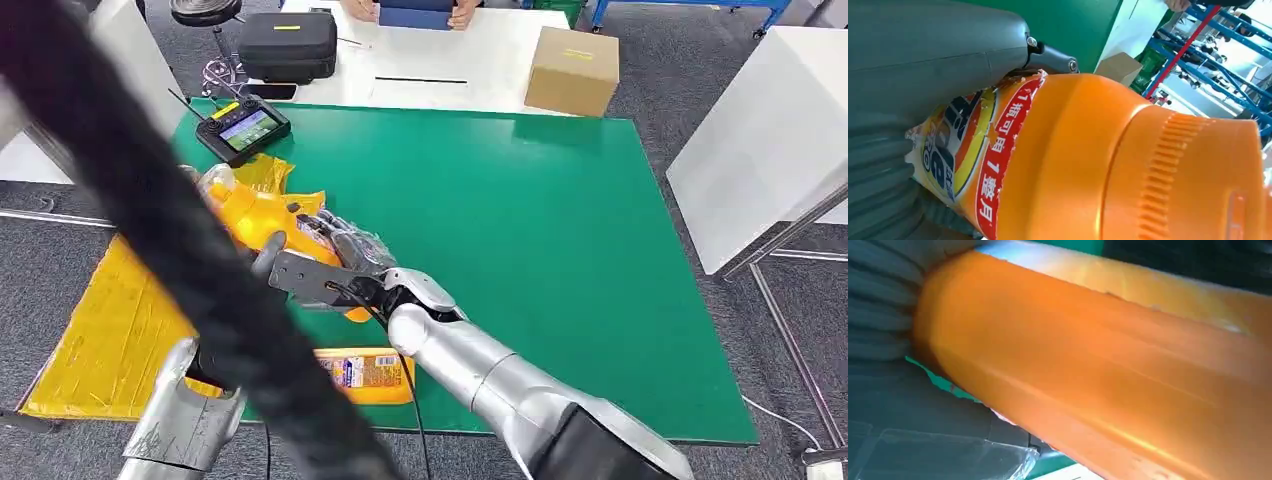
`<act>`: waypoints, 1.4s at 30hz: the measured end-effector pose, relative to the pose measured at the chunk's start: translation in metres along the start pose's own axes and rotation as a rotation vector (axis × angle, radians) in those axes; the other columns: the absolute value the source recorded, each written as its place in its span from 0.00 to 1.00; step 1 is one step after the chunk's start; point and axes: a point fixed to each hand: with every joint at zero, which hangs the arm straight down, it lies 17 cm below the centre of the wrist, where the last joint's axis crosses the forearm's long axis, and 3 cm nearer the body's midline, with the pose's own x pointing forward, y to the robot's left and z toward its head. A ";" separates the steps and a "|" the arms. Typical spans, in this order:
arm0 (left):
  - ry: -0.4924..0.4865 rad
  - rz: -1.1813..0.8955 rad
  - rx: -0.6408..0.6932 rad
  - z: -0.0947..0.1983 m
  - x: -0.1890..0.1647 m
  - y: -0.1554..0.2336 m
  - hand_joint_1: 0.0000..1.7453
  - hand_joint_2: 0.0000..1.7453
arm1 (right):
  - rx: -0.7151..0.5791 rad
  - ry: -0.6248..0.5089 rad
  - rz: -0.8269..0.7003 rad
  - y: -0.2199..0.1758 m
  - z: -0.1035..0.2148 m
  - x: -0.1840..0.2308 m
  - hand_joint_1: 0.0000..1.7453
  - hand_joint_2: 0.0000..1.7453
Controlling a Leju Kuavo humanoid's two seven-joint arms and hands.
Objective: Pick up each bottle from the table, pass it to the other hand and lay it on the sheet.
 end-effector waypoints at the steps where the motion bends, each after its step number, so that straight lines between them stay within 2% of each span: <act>1: 0.001 0.001 -0.001 0.000 -0.001 0.000 1.00 1.00 | -0.001 -0.001 0.001 0.000 0.000 0.000 0.00 0.00; 20: 0.001 0.002 0.001 0.001 -0.002 0.000 1.00 1.00 | 0.004 -0.003 0.011 0.000 -0.001 0.001 0.00 0.00; 27: -0.064 -0.057 0.015 -0.007 0.026 0.006 1.00 1.00 | -0.053 -0.040 0.075 -0.017 -0.003 0.002 0.00 0.00; 34: -0.159 -0.114 0.075 0.006 0.075 0.037 1.00 1.00 | -0.195 -0.071 0.148 -0.078 0.011 -0.008 0.00 0.00; 42: -0.208 -0.145 0.120 0.030 0.096 0.057 1.00 1.00 | -0.382 -0.142 0.083 -0.154 0.055 -0.007 0.00 0.00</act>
